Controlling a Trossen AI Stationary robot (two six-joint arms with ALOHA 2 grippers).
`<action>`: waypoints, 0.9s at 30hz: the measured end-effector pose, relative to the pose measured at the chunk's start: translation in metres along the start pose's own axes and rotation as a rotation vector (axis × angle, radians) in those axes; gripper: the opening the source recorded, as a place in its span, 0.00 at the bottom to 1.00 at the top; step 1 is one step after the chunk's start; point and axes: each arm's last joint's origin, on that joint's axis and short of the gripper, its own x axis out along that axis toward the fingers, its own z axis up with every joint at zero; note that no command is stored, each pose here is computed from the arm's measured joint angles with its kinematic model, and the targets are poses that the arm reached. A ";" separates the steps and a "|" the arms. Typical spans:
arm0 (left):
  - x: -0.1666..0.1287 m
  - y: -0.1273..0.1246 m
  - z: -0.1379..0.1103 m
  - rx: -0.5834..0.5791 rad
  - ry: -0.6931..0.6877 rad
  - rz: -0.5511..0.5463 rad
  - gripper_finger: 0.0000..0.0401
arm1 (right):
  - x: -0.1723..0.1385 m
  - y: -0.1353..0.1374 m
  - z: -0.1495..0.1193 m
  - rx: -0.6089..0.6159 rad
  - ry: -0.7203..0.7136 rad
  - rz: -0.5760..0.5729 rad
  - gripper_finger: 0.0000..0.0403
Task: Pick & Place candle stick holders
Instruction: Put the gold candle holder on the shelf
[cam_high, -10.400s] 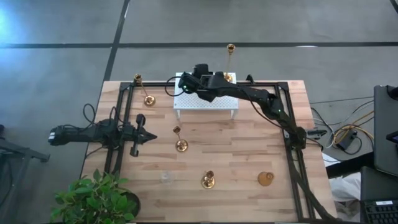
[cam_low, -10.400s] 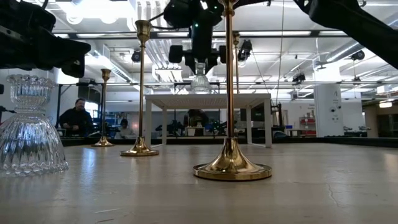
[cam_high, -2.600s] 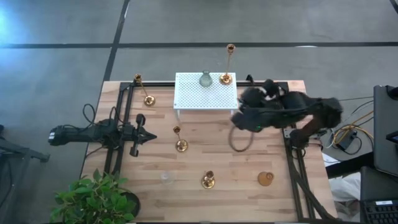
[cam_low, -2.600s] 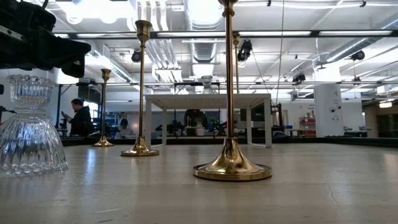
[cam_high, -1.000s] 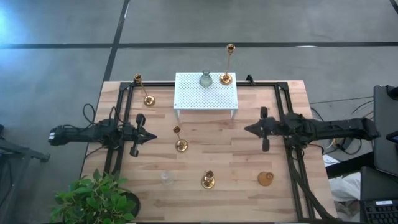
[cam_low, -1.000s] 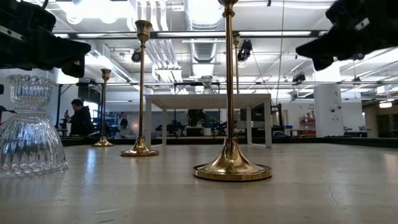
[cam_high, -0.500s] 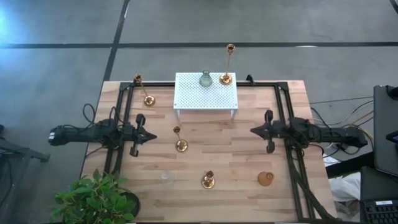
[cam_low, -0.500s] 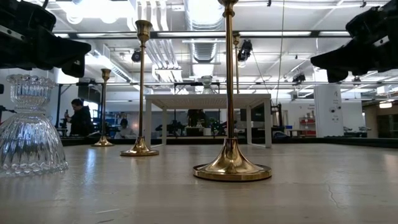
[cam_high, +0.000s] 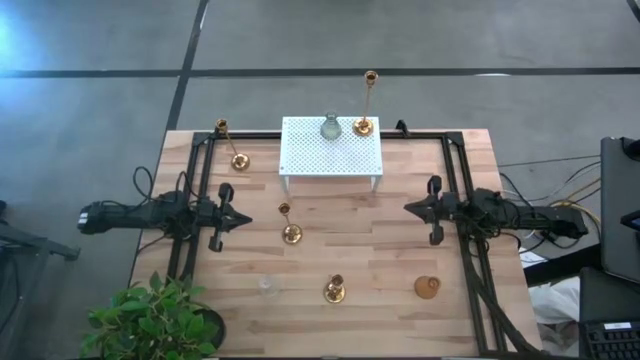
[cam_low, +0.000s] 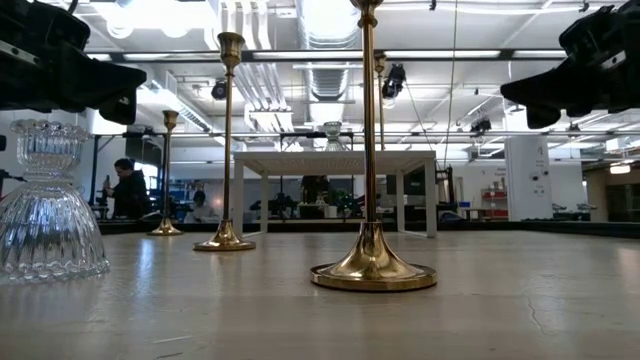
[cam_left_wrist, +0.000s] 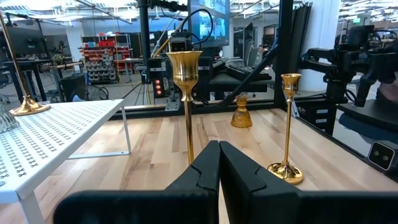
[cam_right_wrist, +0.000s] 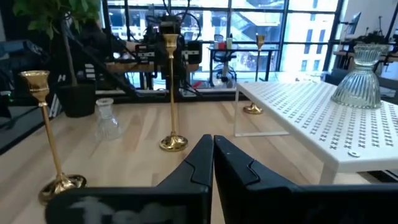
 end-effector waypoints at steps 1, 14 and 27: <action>0.000 0.000 0.000 0.000 0.000 0.000 0.03 | 0.000 0.000 0.000 0.000 0.005 0.000 0.02; 0.000 0.000 0.000 0.000 0.000 0.000 0.03 | 0.001 0.000 -0.001 0.002 0.009 0.002 0.02; 0.000 0.000 0.001 -0.013 -0.010 -0.002 0.03 | 0.000 0.000 -0.001 0.001 0.009 0.002 0.02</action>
